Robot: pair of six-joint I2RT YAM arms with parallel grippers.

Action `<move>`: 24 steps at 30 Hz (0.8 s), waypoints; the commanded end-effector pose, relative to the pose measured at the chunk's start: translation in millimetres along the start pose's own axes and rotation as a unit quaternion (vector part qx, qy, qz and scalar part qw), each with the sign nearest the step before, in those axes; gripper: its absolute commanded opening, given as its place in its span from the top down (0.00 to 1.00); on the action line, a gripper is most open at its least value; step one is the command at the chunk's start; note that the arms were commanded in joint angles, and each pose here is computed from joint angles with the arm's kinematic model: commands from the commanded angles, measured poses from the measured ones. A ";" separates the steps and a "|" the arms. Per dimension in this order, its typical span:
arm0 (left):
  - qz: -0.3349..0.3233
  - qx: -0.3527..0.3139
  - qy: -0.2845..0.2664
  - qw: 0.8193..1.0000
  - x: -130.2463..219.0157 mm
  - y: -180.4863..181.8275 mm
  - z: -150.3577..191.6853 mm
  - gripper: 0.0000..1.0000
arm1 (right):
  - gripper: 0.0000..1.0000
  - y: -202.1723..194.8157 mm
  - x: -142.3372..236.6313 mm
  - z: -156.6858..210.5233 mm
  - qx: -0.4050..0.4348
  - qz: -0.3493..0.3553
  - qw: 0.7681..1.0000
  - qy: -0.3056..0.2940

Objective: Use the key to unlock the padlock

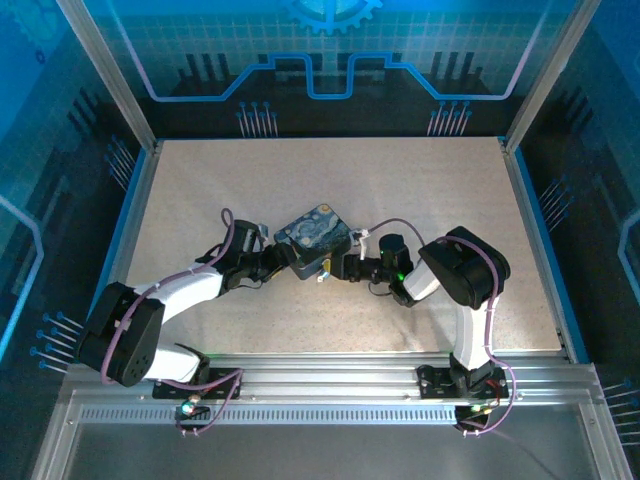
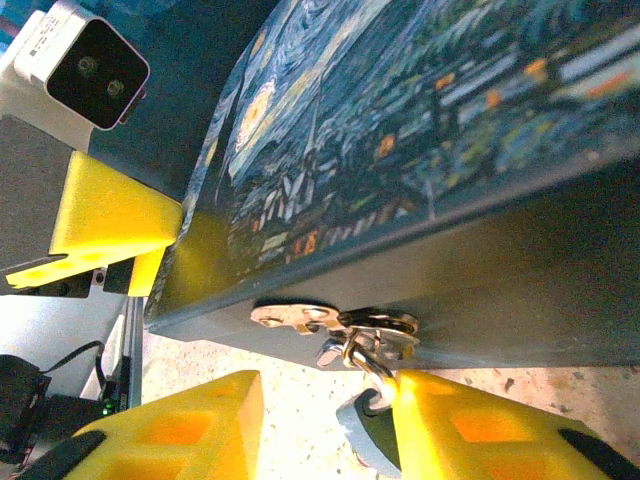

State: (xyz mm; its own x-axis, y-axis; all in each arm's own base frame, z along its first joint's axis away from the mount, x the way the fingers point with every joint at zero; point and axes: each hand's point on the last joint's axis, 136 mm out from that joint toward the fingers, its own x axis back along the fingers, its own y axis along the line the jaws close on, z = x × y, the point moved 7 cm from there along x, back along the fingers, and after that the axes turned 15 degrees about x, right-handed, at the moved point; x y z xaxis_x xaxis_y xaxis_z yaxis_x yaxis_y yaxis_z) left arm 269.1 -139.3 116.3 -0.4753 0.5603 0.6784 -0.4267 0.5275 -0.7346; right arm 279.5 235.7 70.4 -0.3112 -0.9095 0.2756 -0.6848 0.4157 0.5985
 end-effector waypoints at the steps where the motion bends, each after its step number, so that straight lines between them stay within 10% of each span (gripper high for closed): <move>1: -0.043 0.015 0.006 0.999 -0.7 21.2 8.4 0.44 | 0.64 8.0 -0.4 -3.3 0.018 -0.017 1.000 -0.008; 24: -0.049 0.012 0.003 0.999 1.0 25.5 11.6 0.44 | 0.92 -4.2 7.0 6.4 -0.027 0.030 0.999 -0.005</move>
State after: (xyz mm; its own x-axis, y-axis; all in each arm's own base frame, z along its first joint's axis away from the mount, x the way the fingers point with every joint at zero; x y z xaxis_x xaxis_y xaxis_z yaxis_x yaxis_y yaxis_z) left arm 265.9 -138.4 116.0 -0.4847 0.5533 0.6774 -0.4213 0.5311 -0.7352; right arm 278.1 231.4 65.1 -0.3358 -0.8930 0.2998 -0.6497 0.4500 0.6127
